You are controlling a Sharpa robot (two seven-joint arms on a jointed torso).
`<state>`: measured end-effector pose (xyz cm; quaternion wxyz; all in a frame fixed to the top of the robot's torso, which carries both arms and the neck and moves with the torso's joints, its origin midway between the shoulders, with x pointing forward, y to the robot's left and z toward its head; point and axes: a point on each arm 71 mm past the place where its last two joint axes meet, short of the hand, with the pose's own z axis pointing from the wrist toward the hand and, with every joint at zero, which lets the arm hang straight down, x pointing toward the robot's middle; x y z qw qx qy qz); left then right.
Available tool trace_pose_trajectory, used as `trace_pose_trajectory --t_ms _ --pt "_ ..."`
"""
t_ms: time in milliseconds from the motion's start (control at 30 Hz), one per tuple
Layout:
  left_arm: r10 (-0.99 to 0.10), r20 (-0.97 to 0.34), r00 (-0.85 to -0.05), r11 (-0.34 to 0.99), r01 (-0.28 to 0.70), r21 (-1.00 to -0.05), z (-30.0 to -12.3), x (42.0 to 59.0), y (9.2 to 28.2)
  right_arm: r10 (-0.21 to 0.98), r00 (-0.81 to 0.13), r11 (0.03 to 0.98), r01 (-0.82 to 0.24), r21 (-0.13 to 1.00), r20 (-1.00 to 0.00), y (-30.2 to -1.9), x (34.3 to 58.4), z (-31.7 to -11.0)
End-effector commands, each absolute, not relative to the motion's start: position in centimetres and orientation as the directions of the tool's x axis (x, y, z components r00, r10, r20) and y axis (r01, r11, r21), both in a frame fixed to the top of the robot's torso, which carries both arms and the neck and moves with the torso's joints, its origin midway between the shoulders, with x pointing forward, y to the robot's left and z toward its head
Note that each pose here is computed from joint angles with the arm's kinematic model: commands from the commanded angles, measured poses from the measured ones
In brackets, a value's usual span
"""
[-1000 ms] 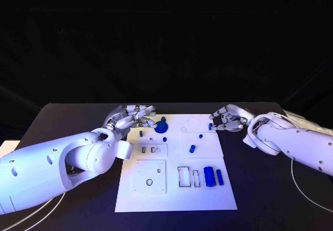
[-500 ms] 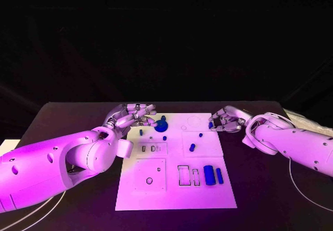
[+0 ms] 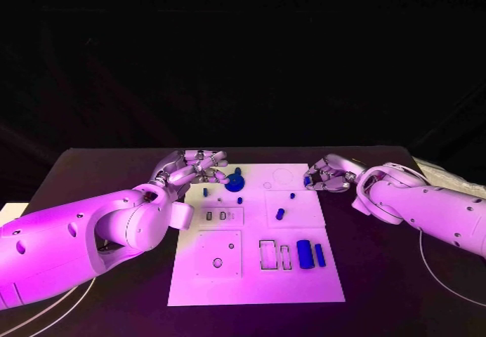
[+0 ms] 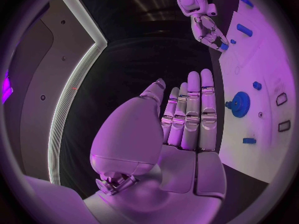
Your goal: Assemble the parts on the task board
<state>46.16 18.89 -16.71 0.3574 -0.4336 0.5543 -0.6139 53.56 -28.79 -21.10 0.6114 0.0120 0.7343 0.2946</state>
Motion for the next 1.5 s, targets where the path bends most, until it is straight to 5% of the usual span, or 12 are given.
trace_pose_trajectory --t_ms 33,900,1200,1500 --pt "-0.910 0.139 -0.390 -0.136 -0.036 -0.990 -16.6 46.1 18.7 0.368 -0.264 0.832 -0.335 0.443 -0.891 -28.8 53.6 -21.3" --pt "-0.913 0.137 -0.383 -0.132 -0.040 -0.991 -16.7 46.2 18.9 0.539 -0.166 0.793 -0.229 0.564 -0.826 -28.3 53.5 -19.6" --pt "-0.922 0.135 -0.362 -0.129 -0.042 -0.991 -16.9 46.7 19.6 0.573 -0.176 0.769 -0.220 0.600 -0.800 -23.9 52.0 -17.7" --pt "-0.930 0.138 -0.340 -0.130 -0.046 -0.990 -17.1 47.1 20.3 0.478 -0.245 0.788 -0.306 0.535 -0.844 -17.9 50.2 -17.8"
